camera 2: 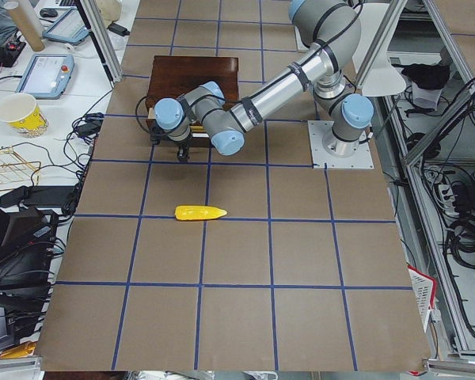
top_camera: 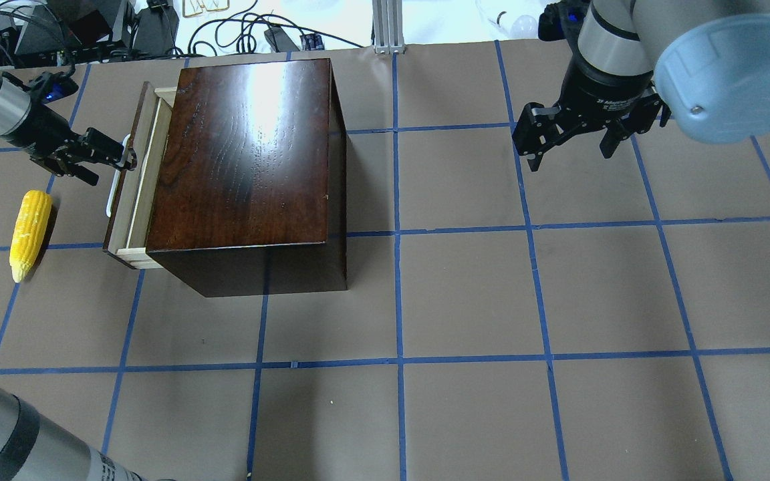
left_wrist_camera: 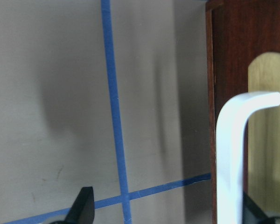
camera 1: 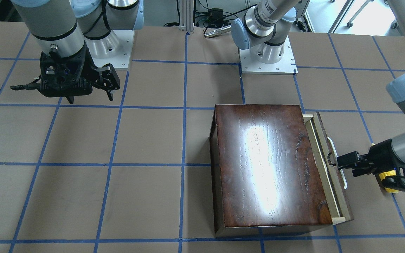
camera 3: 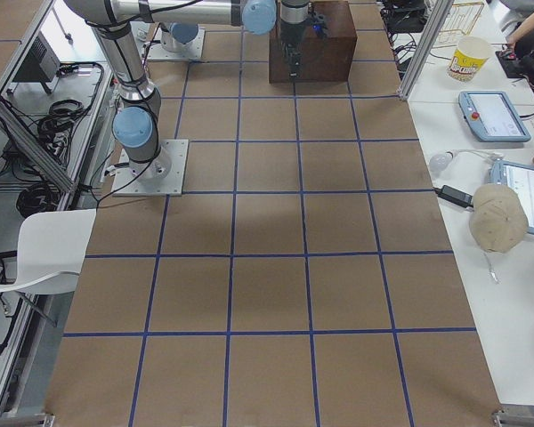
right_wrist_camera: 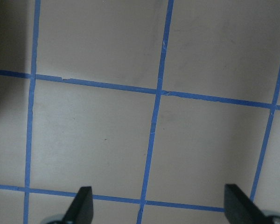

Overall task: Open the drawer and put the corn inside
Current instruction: 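Pull the drawer handle away from the cabinet with the left gripper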

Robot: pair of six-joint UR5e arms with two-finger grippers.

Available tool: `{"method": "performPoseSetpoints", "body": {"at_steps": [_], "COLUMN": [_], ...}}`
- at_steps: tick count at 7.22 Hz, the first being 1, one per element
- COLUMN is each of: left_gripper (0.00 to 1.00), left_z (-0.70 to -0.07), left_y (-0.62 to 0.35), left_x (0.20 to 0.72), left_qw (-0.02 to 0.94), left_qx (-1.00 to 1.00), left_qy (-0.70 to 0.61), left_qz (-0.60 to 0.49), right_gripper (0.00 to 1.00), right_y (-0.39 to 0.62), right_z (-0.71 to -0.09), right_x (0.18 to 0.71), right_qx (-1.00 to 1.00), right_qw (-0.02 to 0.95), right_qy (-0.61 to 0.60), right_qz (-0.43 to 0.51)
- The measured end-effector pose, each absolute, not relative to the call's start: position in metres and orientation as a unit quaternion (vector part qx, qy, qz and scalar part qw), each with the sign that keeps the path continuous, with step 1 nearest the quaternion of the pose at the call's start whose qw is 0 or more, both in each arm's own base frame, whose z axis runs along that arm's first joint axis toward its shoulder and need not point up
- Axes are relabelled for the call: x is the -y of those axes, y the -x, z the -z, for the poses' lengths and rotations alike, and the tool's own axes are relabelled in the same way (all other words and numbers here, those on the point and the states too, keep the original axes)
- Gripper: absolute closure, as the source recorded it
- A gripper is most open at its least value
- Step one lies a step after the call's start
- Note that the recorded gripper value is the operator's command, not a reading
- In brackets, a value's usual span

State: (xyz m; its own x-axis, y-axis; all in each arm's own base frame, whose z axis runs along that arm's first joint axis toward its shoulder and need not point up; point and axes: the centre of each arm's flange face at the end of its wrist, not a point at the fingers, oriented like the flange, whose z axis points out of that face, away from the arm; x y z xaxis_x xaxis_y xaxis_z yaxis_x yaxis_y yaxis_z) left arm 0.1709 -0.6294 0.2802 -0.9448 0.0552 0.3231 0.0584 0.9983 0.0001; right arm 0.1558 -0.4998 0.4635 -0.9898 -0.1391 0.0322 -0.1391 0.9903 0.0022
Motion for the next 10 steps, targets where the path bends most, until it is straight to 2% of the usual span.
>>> {"method": "performPoseSetpoints", "body": {"at_steps": [10], "left_gripper": [0.0], "left_z": [-0.281], "left_y": [-0.215], "left_x": [0.628], "left_qw": [0.146], "left_qx": [0.989], "left_qy": [0.039], "left_qz": [0.0], "right_gripper": [0.0], "right_y": [-0.156], "right_z": [-0.464], "right_x": [0.5], "right_qx": [0.997], "right_qw": [0.016], "right_qy": [-0.069], "right_qz": [0.0]}}
